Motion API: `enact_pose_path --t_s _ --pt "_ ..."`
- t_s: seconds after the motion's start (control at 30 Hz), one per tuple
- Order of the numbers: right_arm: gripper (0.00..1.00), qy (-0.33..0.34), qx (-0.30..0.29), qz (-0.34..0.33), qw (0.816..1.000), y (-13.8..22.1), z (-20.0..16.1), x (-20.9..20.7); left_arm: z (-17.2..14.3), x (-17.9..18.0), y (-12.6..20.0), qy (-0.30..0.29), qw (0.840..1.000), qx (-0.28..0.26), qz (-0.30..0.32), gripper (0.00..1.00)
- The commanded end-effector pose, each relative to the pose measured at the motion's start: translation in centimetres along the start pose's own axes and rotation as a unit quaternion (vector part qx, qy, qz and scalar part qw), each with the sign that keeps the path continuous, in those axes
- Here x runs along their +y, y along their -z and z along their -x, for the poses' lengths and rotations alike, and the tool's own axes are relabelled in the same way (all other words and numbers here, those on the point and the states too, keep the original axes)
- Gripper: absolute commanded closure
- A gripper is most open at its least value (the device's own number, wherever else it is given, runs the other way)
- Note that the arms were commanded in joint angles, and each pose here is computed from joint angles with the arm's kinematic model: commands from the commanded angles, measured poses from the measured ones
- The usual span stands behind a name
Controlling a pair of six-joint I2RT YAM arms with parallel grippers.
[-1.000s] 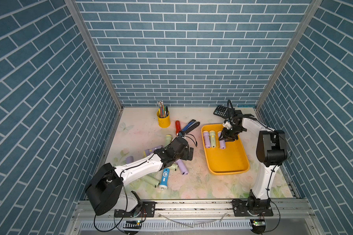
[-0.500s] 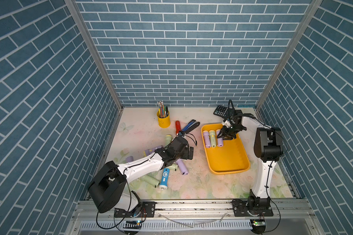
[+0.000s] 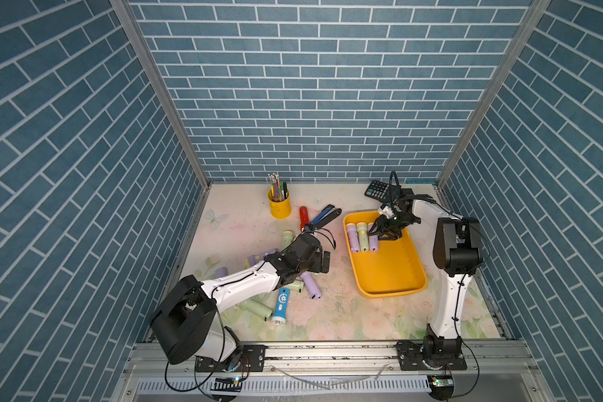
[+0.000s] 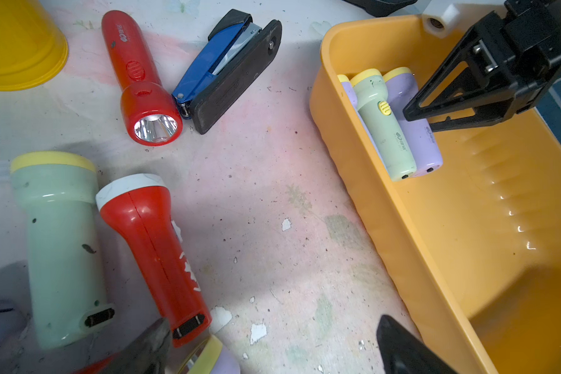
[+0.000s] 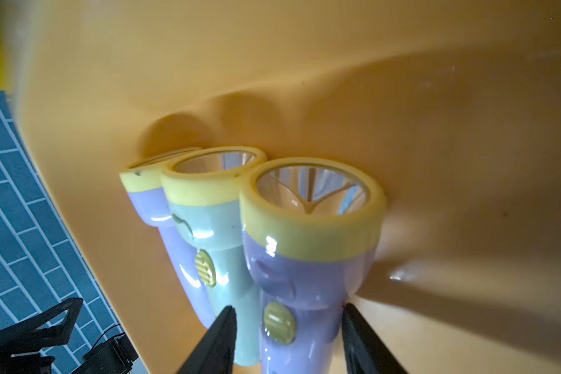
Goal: Put the flashlights into the storage boxes
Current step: Place the flashlight at the storage box.
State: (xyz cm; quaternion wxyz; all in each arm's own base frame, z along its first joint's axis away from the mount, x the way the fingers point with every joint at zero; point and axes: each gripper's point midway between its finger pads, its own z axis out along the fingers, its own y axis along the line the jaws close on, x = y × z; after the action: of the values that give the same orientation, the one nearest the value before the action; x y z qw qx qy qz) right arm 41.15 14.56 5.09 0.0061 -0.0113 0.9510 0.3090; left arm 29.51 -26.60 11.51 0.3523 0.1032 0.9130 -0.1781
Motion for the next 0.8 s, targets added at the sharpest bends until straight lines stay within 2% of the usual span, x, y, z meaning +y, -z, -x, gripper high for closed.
enact_pose_path --t_s 0.0,0.1,0.27,0.5,0.77 --pt "0.45 0.012 -0.026 0.001 1.0 1.3 1.2 0.7 -0.1 0.3 0.0 0.006 1.0 -0.002 -0.001 0.0" --pt "0.38 0.01 -0.031 -0.01 0.999 1.6 1.3 0.5 -0.1 0.3 0.1 0.007 1.0 -0.003 -0.001 0.0" --pt "0.33 0.011 -0.035 -0.018 0.999 2.0 1.1 0.5 0.1 0.1 0.2 0.011 1.0 -0.008 -0.007 0.0" --pt "0.32 0.022 -0.057 -0.031 0.998 3.8 0.9 1.2 0.5 0.0 0.7 0.013 1.0 -0.012 -0.012 0.0" --pt "0.32 0.045 -0.102 -0.061 0.992 7.5 -1.5 3.9 0.3 0.0 2.7 0.024 0.999 -0.01 -0.023 0.01"
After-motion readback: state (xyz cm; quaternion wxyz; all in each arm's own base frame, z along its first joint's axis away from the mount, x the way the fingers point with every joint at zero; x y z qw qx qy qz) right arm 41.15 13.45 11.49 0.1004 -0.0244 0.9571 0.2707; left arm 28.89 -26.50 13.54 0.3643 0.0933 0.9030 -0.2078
